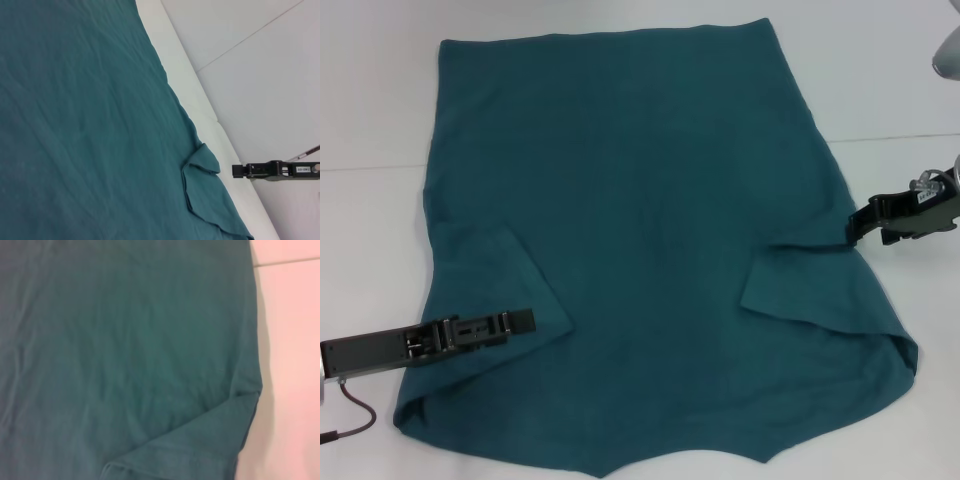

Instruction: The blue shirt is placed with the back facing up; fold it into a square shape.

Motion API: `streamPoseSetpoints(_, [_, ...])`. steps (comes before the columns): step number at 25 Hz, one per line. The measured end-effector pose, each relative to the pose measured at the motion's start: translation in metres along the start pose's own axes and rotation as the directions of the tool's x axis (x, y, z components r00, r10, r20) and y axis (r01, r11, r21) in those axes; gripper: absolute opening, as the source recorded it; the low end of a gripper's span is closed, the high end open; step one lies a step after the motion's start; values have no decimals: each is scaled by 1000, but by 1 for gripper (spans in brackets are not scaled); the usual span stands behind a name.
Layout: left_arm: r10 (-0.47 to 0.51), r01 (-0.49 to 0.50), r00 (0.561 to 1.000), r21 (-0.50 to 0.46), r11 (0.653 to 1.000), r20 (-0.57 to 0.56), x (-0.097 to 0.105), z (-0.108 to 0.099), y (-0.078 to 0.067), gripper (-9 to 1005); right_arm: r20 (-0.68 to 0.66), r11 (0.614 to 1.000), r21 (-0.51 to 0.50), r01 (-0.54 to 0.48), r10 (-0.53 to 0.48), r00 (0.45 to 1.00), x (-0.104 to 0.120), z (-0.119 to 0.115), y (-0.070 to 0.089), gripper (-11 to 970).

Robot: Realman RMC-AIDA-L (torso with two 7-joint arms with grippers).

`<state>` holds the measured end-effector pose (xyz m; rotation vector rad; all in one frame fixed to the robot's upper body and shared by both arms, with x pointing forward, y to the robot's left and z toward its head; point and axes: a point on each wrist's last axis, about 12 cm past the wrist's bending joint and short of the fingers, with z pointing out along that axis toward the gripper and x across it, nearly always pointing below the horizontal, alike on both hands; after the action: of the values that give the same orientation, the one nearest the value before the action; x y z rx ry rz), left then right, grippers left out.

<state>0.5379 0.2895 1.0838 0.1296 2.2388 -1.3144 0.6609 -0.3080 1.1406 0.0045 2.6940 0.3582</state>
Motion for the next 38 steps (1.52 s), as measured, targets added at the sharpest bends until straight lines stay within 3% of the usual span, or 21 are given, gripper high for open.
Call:
streamPoseSetpoints(20, [-10,10,1000,-9,1000,7,0,-1,2,767,96,999,0,-46,46,994,14,33,11,542])
streamPoseSetpoints(25, [-9,9,1000,-11,1000,9,-1,-1,2,766,195,993,-54,-103,112,974,11,38,16,545])
streamPoseSetpoints(29, [-11,11,1000,-13,1000,9,-1,-2,2,765,346,977,-144,-159,200,917,2,36,15,544])
streamPoseSetpoints(33, [-13,13,1000,-14,1000,9,-2,-3,2,764,391,971,-196,-140,208,897,-3,31,15,541])
streamPoseSetpoints(38, [-16,16,1000,-14,1000,8,-2,-4,2,764,364,969,-230,-92,174,915,-7,18,9,538])
